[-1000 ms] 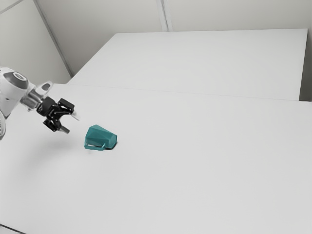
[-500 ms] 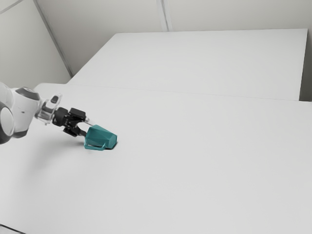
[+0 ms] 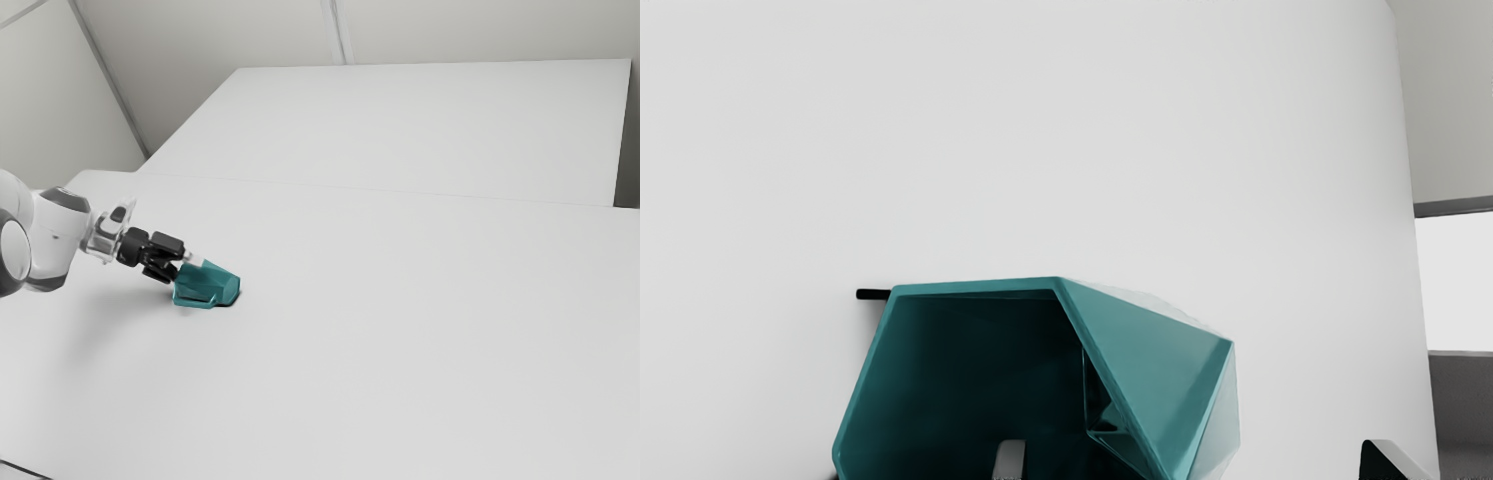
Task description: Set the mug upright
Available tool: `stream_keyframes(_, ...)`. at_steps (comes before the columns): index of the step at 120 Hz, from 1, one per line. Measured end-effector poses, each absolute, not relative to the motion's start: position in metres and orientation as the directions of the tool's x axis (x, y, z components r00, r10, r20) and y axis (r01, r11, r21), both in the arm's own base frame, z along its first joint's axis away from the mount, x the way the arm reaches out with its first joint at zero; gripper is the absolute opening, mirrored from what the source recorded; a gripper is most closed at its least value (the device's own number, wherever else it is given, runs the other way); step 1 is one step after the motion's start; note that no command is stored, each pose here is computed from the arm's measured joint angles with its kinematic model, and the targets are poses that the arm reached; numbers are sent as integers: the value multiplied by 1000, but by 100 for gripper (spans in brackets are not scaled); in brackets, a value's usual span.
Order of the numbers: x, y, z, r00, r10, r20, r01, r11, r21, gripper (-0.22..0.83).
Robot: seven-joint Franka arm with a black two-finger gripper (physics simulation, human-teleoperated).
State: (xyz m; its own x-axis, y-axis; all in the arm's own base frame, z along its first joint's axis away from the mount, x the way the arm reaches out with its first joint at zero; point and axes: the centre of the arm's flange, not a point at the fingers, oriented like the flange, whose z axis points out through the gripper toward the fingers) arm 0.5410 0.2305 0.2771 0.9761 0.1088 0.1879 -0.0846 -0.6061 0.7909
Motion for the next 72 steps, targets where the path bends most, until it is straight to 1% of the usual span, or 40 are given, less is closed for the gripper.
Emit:
stream_keyframes(16,542,230,281,970,106,218,-110,-606,788,39)
stream_keyframes(43,539,227,278,966,102,237,-130,-602,788,28)
stream_keyframes(59,540,226,277,964,96,248,-141,-607,782,15)
stream_keyframes(72,540,226,278,963,93,255,-147,-610,779,8)
